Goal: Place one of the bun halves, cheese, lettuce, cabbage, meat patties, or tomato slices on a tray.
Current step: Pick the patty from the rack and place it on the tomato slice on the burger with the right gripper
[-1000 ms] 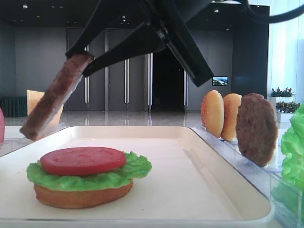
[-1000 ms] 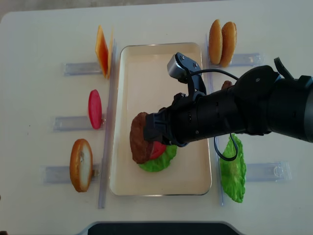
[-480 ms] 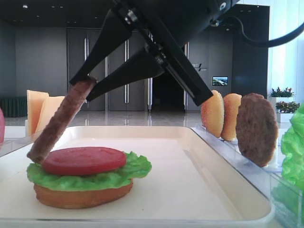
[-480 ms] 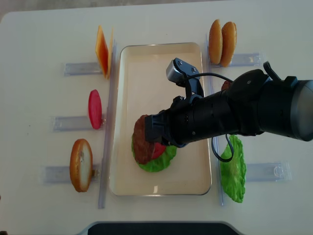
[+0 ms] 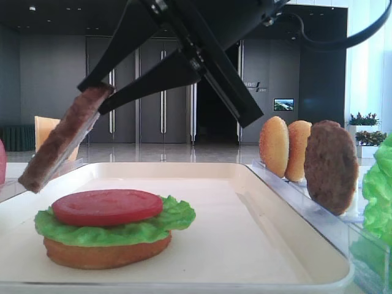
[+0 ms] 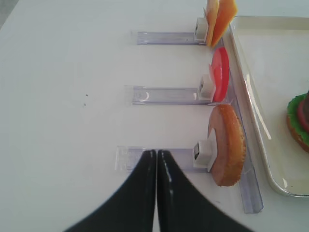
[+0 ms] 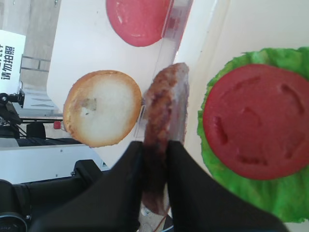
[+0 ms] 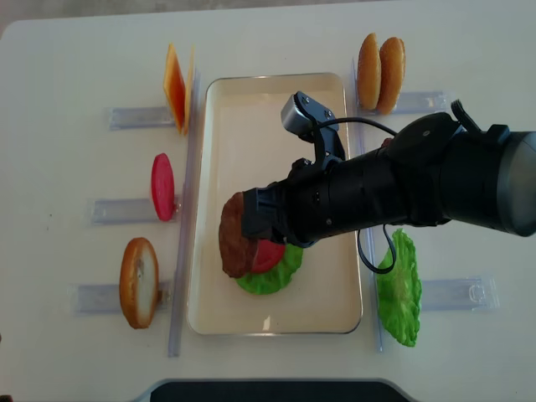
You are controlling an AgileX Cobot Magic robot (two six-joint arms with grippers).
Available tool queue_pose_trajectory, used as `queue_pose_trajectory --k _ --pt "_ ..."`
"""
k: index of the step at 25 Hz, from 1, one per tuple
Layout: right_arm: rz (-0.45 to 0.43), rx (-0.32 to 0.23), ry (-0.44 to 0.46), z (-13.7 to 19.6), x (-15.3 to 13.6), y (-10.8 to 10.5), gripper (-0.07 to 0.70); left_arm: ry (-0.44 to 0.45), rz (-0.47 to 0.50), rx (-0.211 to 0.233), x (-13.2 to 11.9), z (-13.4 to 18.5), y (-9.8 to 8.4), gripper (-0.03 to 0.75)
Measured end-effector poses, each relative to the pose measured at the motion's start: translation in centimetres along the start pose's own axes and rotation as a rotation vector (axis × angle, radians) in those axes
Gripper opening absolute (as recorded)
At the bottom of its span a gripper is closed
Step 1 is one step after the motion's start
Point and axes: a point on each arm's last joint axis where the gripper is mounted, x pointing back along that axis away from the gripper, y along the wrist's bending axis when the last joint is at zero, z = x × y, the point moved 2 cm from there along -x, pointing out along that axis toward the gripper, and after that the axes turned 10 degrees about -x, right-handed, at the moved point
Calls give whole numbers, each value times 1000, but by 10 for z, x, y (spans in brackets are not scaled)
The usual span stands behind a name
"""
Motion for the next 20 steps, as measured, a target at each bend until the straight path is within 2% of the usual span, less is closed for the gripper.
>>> queue_pose_trajectory --k 7,20 --pt "9 -22 -34 -11 6 -7 141 0 0 0 0 0 0 -3" --pt "-43 -41 7 -7 6 -1 141 0 0 0 0 0 0 -3"
